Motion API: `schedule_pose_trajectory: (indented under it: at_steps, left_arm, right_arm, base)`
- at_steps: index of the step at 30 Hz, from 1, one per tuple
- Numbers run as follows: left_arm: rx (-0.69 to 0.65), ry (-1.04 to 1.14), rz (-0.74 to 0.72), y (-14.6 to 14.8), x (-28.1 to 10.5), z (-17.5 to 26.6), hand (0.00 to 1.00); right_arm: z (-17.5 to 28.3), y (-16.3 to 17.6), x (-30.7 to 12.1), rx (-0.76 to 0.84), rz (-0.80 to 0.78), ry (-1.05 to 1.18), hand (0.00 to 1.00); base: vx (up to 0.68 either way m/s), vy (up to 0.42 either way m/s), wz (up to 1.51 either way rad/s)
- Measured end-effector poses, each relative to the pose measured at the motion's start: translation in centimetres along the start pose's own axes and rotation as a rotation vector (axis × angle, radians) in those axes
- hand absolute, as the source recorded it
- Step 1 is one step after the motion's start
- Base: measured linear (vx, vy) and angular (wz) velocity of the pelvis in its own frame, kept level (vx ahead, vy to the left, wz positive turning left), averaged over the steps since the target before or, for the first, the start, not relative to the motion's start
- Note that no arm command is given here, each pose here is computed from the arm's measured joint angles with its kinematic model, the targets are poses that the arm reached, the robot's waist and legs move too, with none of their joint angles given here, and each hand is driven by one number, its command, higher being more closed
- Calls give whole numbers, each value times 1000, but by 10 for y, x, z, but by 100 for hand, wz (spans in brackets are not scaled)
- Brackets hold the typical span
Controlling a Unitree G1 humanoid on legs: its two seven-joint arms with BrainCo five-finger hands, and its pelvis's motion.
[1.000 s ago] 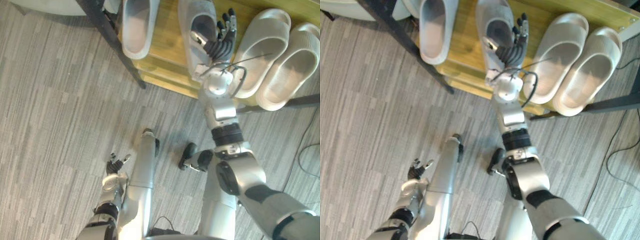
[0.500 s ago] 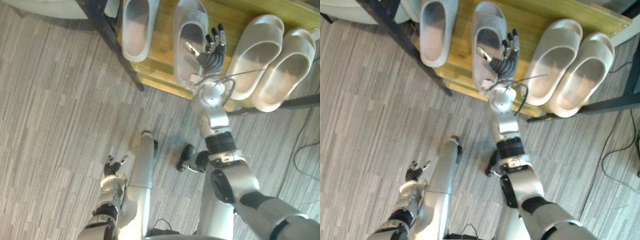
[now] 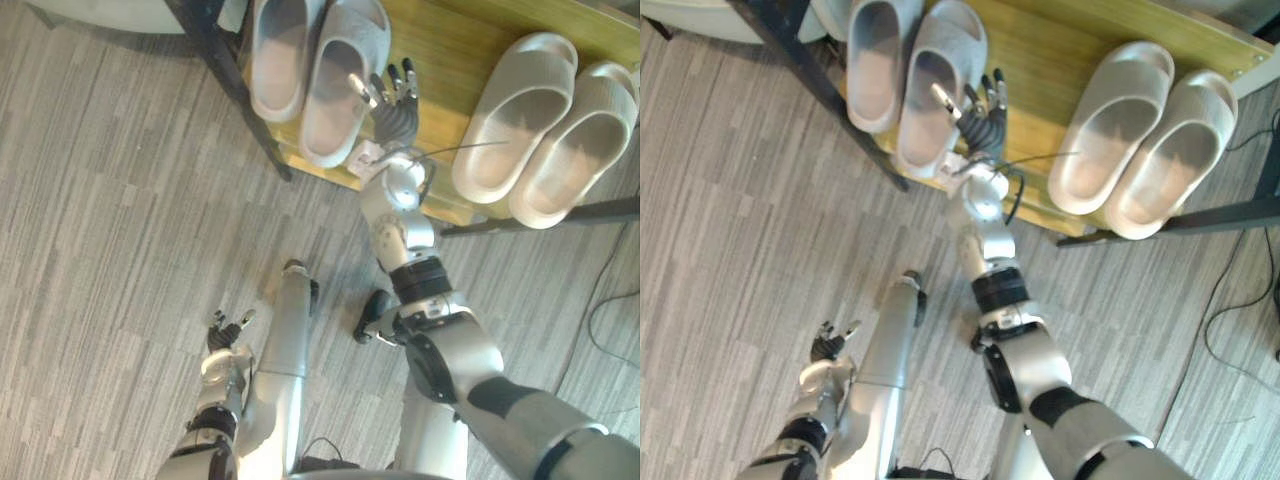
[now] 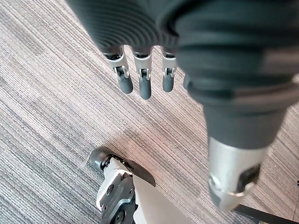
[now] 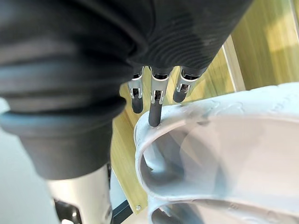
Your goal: Organize the slippers on the shoe rack
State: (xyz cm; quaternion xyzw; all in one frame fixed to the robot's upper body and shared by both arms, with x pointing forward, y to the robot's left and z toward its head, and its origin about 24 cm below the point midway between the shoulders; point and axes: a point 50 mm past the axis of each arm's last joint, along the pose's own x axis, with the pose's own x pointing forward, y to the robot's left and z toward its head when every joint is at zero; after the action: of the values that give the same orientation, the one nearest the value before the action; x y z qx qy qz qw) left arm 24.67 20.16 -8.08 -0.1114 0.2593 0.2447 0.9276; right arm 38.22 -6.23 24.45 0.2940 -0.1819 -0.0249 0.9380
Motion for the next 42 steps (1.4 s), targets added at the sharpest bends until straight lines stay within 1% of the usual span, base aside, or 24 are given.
schedule_pose_trajectory:
  at_steps: [8, 18, 26, 28, 32, 34, 36, 40, 42]
  left_arm:
    - [-6, -6, -8, -4, 0, 1, 0]
    - [-1, -15, -24, -8, 0, 3, 0]
    - [1, -23, -32, -10, 0, 4, 0]
    - [1, -22, -33, -10, 0, 4, 0]
    - [5, -7, -29, -7, -2, -1, 0]
    - [5, 12, -34, -5, -4, -9, 0]
    - [5, 22, -9, 5, -6, -15, 0]
    - [39, 74, 20, 24, -15, -35, 0]
    - [81, 121, 18, 34, -25, -54, 0]
  right_arm:
    - [14, 1, 17, 5, -21, -8, 0]
    - [33, -10, 36, -77, -21, -26, 0]
    - [43, -17, 41, -119, -33, -52, 0]
    - [47, -20, 41, -161, -34, -79, 0]
    - [51, -24, 24, -207, 21, -161, 0]
    - [43, -28, 11, -272, 50, -180, 0]
    - [33, -36, -8, -325, 88, -196, 0]
    - [-10, -74, -52, -451, 110, -78, 0]
    - [-41, -101, -87, -533, 122, 51, 0]
  base:
    - [-31, -13, 8]
    - [-17, 5, 0]
    - [-5, 5, -1]
    - [-27, 29, -6]
    - [-10, 33, -8]
    - [25, 34, -17]
    - [57, 40, -11]
    - [97, 53, -9]
    - [198, 82, -1]
